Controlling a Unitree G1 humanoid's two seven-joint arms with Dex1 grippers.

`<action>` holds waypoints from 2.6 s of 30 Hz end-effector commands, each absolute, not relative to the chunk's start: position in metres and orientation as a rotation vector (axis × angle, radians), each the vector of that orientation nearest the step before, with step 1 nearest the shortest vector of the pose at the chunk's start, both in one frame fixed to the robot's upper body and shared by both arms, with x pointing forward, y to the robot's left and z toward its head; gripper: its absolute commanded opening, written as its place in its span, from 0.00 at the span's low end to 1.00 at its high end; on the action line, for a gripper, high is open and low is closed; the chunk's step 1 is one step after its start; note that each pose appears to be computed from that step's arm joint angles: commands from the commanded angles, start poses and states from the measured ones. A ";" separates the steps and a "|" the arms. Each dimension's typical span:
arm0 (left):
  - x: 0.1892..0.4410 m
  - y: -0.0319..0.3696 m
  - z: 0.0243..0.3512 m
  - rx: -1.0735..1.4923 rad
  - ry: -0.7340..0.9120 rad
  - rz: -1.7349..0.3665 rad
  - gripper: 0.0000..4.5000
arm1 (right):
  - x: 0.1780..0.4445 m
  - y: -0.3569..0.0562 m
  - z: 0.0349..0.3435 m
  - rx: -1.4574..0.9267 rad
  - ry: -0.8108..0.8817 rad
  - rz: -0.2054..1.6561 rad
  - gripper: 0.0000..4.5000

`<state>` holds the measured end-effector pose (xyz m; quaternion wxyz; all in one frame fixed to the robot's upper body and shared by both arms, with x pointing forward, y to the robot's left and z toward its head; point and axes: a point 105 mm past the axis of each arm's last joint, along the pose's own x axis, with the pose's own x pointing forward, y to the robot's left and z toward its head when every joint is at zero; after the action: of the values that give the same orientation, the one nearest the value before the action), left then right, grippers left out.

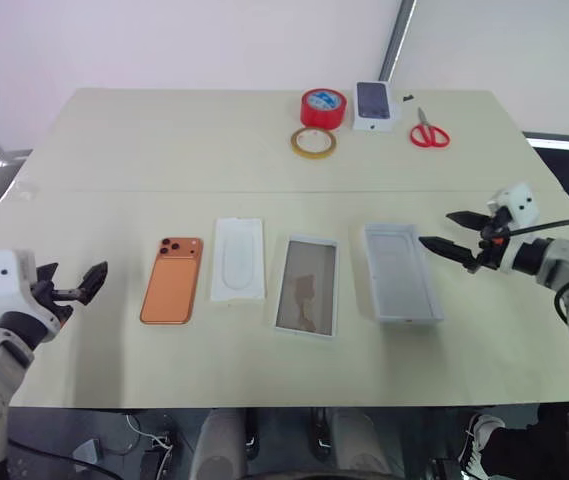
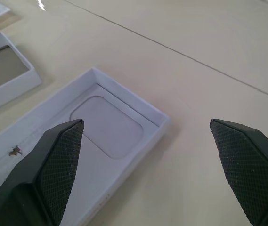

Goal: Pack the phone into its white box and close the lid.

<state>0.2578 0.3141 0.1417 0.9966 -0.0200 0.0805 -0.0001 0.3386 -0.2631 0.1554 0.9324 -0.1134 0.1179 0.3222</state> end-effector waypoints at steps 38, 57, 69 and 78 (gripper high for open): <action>0.309 0.136 0.105 -0.513 0.636 -0.348 0.49 | 0.256 -0.120 0.158 -0.528 0.212 1.227 1.00; 0.316 0.156 0.137 -0.555 0.507 -0.368 0.00 | 0.240 -0.075 0.112 -0.588 0.465 1.291 0.88; 0.316 0.173 0.147 -0.544 0.460 -0.343 0.00 | 0.258 -0.062 0.099 -0.699 0.482 1.263 0.01; 0.322 0.182 0.157 -0.570 0.411 -0.321 0.00 | 0.281 -0.046 0.104 -0.807 0.357 1.284 0.01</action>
<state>0.3186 0.1826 0.1410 0.9194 -0.2841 0.2290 -0.1470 0.2732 -0.0501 0.0967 0.7124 -0.3439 0.1867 0.5825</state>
